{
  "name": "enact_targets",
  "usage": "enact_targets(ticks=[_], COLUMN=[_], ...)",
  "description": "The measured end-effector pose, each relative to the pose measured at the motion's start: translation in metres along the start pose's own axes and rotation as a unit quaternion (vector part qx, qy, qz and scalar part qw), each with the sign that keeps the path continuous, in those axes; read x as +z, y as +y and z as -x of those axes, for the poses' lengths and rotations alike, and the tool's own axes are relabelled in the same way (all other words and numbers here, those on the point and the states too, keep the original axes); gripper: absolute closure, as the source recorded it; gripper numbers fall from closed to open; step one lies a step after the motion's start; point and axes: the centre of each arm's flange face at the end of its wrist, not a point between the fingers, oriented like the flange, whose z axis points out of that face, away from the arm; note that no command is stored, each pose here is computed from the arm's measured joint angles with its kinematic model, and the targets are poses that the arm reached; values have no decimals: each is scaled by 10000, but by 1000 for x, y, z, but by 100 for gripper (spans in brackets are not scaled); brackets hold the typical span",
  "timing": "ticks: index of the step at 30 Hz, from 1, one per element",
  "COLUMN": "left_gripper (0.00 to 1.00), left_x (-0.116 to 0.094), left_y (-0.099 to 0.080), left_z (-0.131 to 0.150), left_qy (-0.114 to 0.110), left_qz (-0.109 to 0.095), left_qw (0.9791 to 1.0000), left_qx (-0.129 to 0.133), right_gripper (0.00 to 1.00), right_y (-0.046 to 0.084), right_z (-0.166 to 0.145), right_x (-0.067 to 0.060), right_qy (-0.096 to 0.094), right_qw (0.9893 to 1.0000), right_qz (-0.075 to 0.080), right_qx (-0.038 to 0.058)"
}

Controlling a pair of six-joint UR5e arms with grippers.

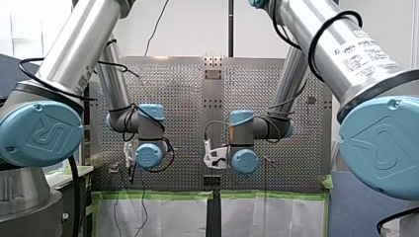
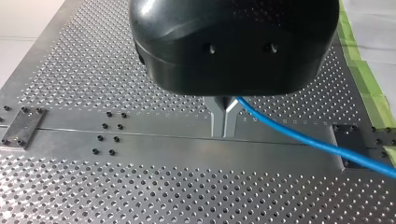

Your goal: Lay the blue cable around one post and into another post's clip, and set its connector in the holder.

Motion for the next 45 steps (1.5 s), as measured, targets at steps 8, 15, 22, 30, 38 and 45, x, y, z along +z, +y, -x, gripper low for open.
enact_targets(ticks=[8,15,22,30,38,45], left_gripper=[100,100,100,100,100,100], left_x=[0,-1,-22,-31,-29,-21], left_y=[-1,-21,-33,-32,-31,-33], left_z=[1,21,20,16,14,38], left_qy=[-11,-131,93,334,338,84], left_qz=[0,-5,-163,-206,-166,-95], left_qw=[10000,9999,9997,9986,9988,9999], left_qx=[4,-7,163,361,322,-86], right_gripper=[100,100,100,100,100,100], right_y=[0,0,0,0,-1,-7], right_z=[0,0,0,0,0,-20], right_x=[0,0,0,0,-3,-17], right_qy=[-4,-3,-4,-3,-22,-84], right_qw=[10000,10000,10000,10000,10000,9996], right_qz=[0,-1,0,0,-2,69], right_qx=[-1,-1,-1,-1,11,245])
